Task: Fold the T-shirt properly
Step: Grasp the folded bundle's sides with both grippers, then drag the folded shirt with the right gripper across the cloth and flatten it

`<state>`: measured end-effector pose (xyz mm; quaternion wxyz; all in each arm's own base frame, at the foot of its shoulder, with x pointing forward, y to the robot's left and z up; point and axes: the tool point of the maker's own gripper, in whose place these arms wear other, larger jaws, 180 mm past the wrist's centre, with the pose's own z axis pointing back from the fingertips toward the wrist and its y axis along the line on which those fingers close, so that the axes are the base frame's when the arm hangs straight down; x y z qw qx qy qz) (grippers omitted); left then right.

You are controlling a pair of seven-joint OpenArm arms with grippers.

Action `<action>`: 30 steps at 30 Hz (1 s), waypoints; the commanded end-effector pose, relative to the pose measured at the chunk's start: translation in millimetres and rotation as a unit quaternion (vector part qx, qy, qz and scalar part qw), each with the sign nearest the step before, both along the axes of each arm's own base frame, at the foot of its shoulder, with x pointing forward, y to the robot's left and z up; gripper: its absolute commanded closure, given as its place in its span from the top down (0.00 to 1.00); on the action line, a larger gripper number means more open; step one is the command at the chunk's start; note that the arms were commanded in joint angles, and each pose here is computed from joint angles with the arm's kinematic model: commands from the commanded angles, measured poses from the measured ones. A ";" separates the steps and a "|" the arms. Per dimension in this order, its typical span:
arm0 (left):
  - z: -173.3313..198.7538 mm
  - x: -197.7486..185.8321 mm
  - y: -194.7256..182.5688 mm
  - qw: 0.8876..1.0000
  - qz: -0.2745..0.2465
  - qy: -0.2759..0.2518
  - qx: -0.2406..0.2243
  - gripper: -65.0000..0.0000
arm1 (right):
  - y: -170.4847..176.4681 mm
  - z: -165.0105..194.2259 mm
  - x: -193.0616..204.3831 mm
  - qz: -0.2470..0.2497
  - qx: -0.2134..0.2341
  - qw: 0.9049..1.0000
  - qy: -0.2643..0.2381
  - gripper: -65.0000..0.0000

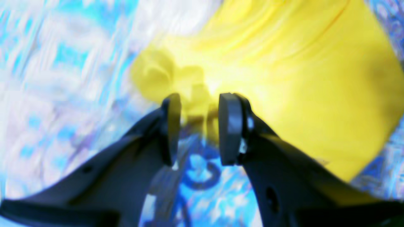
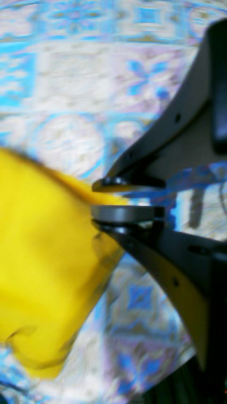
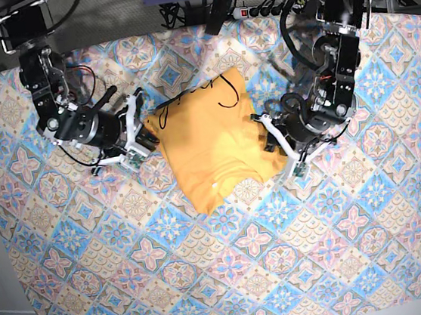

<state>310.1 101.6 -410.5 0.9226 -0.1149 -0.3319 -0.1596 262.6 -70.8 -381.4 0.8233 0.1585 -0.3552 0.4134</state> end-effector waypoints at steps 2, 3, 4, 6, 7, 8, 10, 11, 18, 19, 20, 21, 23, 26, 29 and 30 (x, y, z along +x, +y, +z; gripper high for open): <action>3.1 -1.0 13.9 1.000 0.020 -0.007 -0.002 0.31 | 16.4 11.7 0.2 0.024 0.020 0.999 -0.015 0.11; -0.7 -5.0 21.1 1.000 0.032 -0.001 -0.001 0.31 | 26.5 11.9 -2.9 0.035 0.026 0.999 -0.013 0.11; -4.3 -7.7 26.0 0.999 0.041 0.004 -0.001 0.31 | 37.8 15.2 -1.9 0.044 0.035 0.998 -0.017 0.11; -11.8 -10.2 35.9 0.998 0.056 0.015 0.000 0.31 | 55.9 18.8 -3.0 0.060 0.048 0.997 -0.019 0.11; -18.2 -12.4 37.7 0.998 0.062 0.025 -0.001 0.31 | 61.9 17.7 -6.1 0.066 0.052 0.996 -0.015 0.11; -25.5 -15.1 37.7 0.997 0.068 0.036 -0.004 0.31 | 67.8 17.7 -8.8 0.071 0.057 0.996 -0.013 0.11; -33.9 -9.9 37.1 0.996 0.077 0.046 -0.010 0.31 | 78.4 18.6 -12.8 0.079 0.066 0.995 -0.011 0.11; -38.8 -8.5 38.6 0.996 0.080 0.049 -0.010 0.31 | 81.2 18.9 -13.8 0.081 0.068 0.994 -0.010 0.11; -67.1 8.7 21.8 0.991 0.109 0.054 -0.047 0.31 | 88.6 18.8 -17.6 0.083 0.077 0.994 -0.006 0.11; -68.3 13.7 12.3 0.992 0.103 0.053 -0.053 0.31 | 88.7 18.9 -18.1 0.084 0.077 0.993 -0.006 0.11; -69.5 18.6 4.8 0.993 0.095 0.053 -0.054 0.31 | 88.9 19.0 -18.5 0.084 0.078 0.993 -0.006 0.11; -70.3 22.8 -0.8 0.993 0.088 0.052 -0.054 0.31 | 88.9 19.0 -18.5 0.084 0.078 0.993 -0.006 0.11; -74.5 27.6 -10.6 0.994 0.074 0.054 -0.052 0.31 | 88.9 18.7 -19.1 0.084 0.078 0.993 -0.005 0.11; -75.5 36.8 -33.1 0.996 0.054 0.047 -0.059 0.31 | 89.0 18.8 -19.6 0.084 0.078 0.993 -0.005 0.11; -72.3 42.4 -41.6 0.996 0.047 0.040 -0.063 0.31 | 89.0 18.8 -19.6 0.084 0.078 0.993 -0.005 0.11; -71.2 43.3 -42.7 0.996 0.047 0.041 -0.064 0.31 | 89.0 18.8 -19.6 0.084 0.078 0.993 -0.005 0.11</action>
